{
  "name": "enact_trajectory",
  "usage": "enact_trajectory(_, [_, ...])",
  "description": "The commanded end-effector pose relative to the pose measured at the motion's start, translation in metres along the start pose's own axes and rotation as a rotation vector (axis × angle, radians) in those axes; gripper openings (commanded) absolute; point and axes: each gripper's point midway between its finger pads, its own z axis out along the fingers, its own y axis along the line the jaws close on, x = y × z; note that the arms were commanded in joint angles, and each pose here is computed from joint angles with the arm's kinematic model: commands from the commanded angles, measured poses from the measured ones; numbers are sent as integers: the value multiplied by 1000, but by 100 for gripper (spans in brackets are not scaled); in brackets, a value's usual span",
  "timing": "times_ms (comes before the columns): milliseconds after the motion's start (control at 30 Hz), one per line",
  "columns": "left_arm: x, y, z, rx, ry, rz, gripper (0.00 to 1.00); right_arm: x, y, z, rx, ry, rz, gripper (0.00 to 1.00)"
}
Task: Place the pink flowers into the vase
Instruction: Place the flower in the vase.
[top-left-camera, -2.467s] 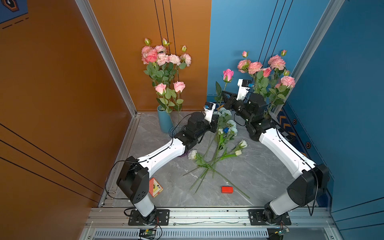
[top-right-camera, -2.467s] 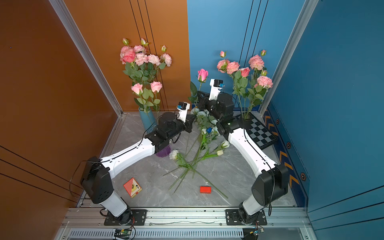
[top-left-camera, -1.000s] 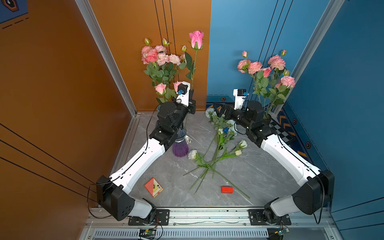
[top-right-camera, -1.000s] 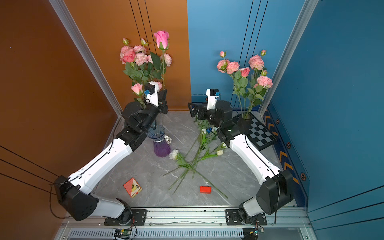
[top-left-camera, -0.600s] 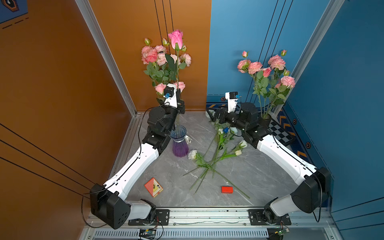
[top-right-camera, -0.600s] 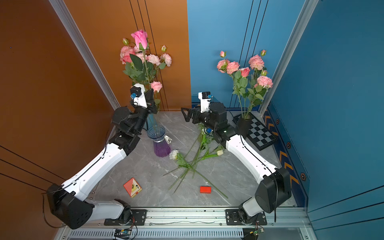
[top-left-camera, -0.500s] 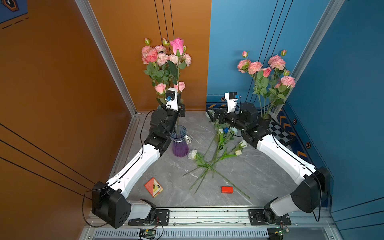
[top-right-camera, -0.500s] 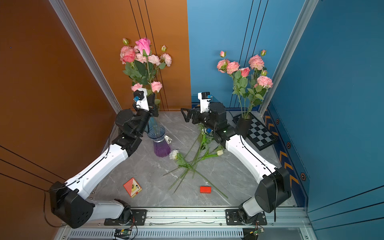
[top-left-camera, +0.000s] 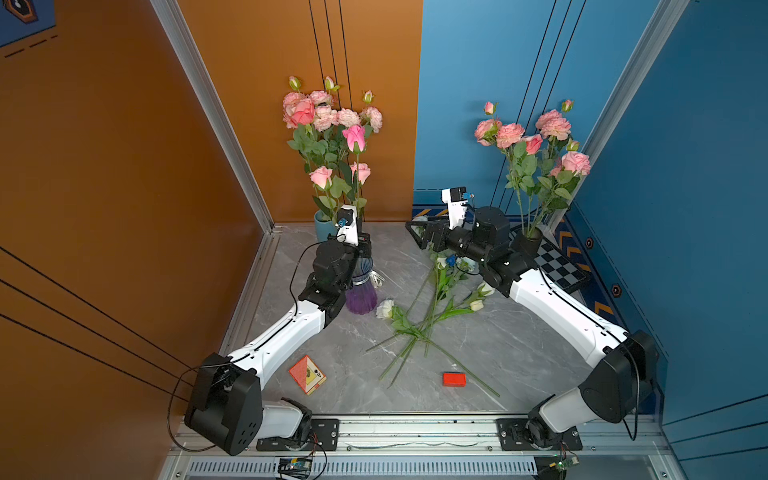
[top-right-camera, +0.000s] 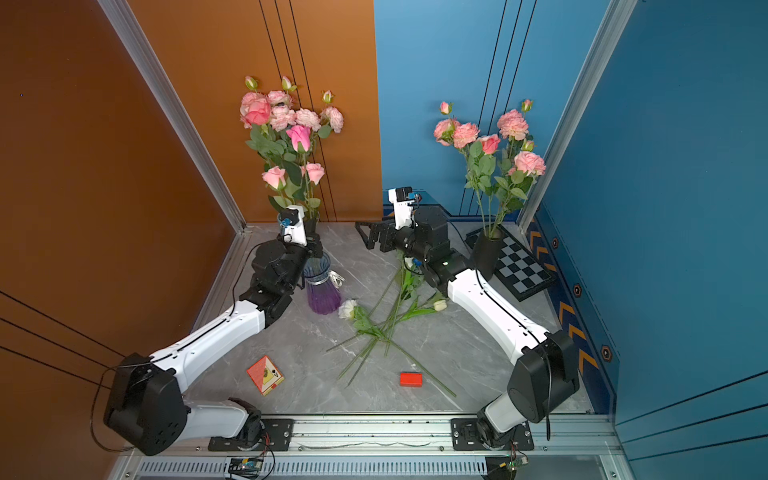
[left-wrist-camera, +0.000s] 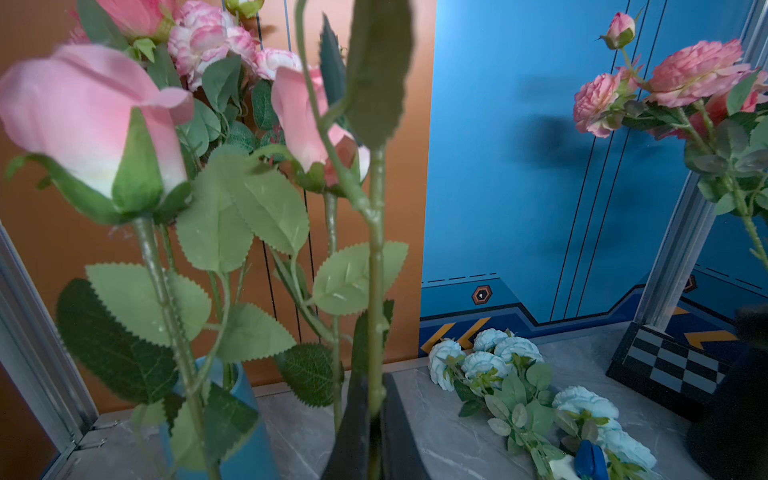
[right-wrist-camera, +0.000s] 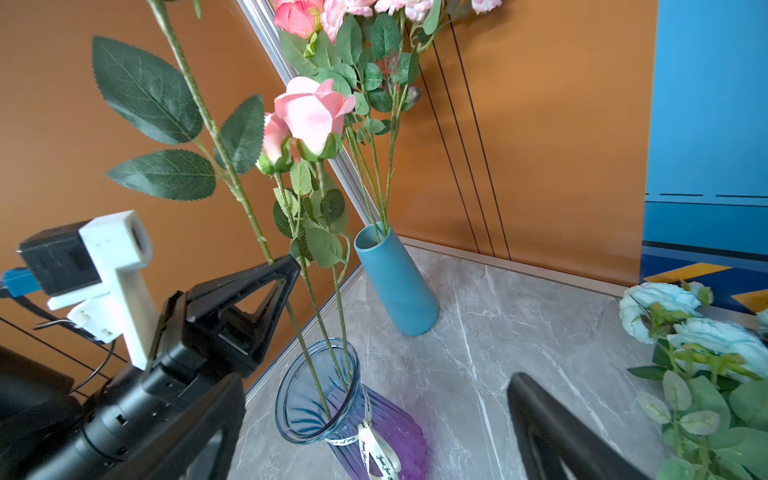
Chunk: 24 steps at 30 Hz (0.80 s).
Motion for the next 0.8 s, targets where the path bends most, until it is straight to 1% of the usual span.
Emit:
enact_trajectory(0, [-8,9,-11,-36,-38,-49,0,9,8,5,-41,36,-21,100])
enact_trajectory(167, [9,6,-15,-28,-4,-52,0,12,11,7,-63,49,-21,100])
enact_trajectory(367, [23,6,-20,-36,23,-55,0,25,21,11,-123,112,-24,100])
enact_trajectory(567, [30,7,-24,-37,35,-57,0,39,23,13,-118,160,-45,100])
enact_trajectory(767, [38,7,-26,-39,52,-56,0,42,17,13,-89,166,-44,100])
